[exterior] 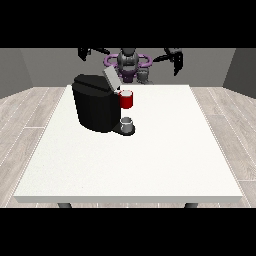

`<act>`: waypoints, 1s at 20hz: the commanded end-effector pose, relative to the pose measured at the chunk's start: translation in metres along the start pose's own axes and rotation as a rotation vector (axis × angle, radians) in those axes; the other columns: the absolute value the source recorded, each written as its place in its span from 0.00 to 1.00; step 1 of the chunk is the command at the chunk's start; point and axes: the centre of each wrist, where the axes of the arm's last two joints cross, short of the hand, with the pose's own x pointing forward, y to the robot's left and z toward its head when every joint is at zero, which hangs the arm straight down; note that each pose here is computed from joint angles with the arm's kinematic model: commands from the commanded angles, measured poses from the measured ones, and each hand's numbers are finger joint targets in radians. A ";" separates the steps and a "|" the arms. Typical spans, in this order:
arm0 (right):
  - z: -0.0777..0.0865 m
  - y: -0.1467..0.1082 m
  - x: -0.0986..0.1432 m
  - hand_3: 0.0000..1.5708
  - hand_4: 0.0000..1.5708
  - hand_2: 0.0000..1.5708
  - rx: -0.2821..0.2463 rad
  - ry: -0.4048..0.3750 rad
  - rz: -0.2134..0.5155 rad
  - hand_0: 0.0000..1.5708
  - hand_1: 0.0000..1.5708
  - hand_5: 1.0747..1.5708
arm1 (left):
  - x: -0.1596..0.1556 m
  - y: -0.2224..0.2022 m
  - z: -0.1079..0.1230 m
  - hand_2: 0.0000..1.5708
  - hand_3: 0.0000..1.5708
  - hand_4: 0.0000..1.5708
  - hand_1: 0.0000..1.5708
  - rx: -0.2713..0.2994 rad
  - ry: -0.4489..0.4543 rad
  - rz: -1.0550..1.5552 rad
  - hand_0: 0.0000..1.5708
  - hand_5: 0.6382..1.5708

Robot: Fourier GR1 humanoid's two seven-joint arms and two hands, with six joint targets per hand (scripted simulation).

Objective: Insert the coffee pod into the coffee machine and close the lid

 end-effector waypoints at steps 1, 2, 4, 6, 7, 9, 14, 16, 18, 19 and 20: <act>-0.022 -0.030 0.038 0.00 0.00 0.00 -0.007 0.014 -0.025 0.00 0.00 1.00 | 0.014 0.013 0.001 0.00 0.00 0.23 0.00 0.024 -0.004 0.032 0.00 1.00; -0.017 -0.008 0.021 0.00 0.00 0.00 -0.043 0.070 -0.021 0.00 0.00 1.00 | -0.001 0.003 0.014 0.00 0.00 0.27 0.00 0.003 -0.016 0.040 0.00 1.00; -0.032 -0.021 0.041 0.00 0.07 0.00 -0.021 0.056 -0.048 0.00 0.00 1.00 | 0.002 -0.003 0.014 0.00 0.00 0.26 0.00 0.002 -0.036 0.014 0.00 1.00; -0.028 -0.032 0.017 0.00 0.00 0.00 -0.028 0.038 -0.067 0.00 0.00 1.00 | 0.037 -0.005 -0.004 0.00 0.00 0.23 0.00 -0.010 -0.088 0.021 0.00 1.00; -0.045 -0.027 0.046 0.00 0.00 0.00 -0.071 -0.013 -0.131 0.00 0.00 1.00 | 0.047 0.001 -0.008 0.00 0.00 0.25 0.00 -0.020 -0.154 0.010 0.00 1.00; -0.040 -0.028 0.035 0.00 0.12 0.00 -0.035 0.056 -0.180 0.00 0.00 1.00 | 0.026 0.005 0.011 0.00 0.00 0.25 0.00 -0.010 -0.088 0.020 0.00 1.00; -0.052 -0.027 0.025 0.00 0.11 0.00 -0.074 0.068 -0.180 0.00 0.00 1.00 | 0.037 -0.026 0.015 0.00 0.00 0.23 0.00 0.006 -0.143 -0.006 0.00 1.00; -0.059 -0.021 0.040 0.00 0.04 0.00 -0.017 0.064 -0.178 0.00 0.00 1.00 | 0.056 -0.011 0.013 0.00 0.00 0.22 0.00 0.033 -0.148 0.003 0.00 1.00; -0.059 -0.028 0.033 0.00 0.00 0.00 -0.040 0.079 -0.142 0.00 0.00 1.00 | 0.070 -0.008 0.019 0.00 0.00 0.21 0.00 -0.011 -0.168 -0.018 0.00 1.00; -0.055 0.006 0.035 0.00 0.00 0.00 0.013 0.066 -0.157 0.00 0.00 1.00 | 0.047 0.012 0.037 0.00 0.00 0.18 0.00 0.049 -0.161 -0.011 0.00 1.00; -0.072 -0.022 0.052 0.00 0.00 0.00 -0.057 0.029 -0.173 0.00 0.00 1.00 | 0.070 -0.001 0.025 0.00 0.00 0.17 0.00 -0.020 -0.214 -0.022 0.00 1.00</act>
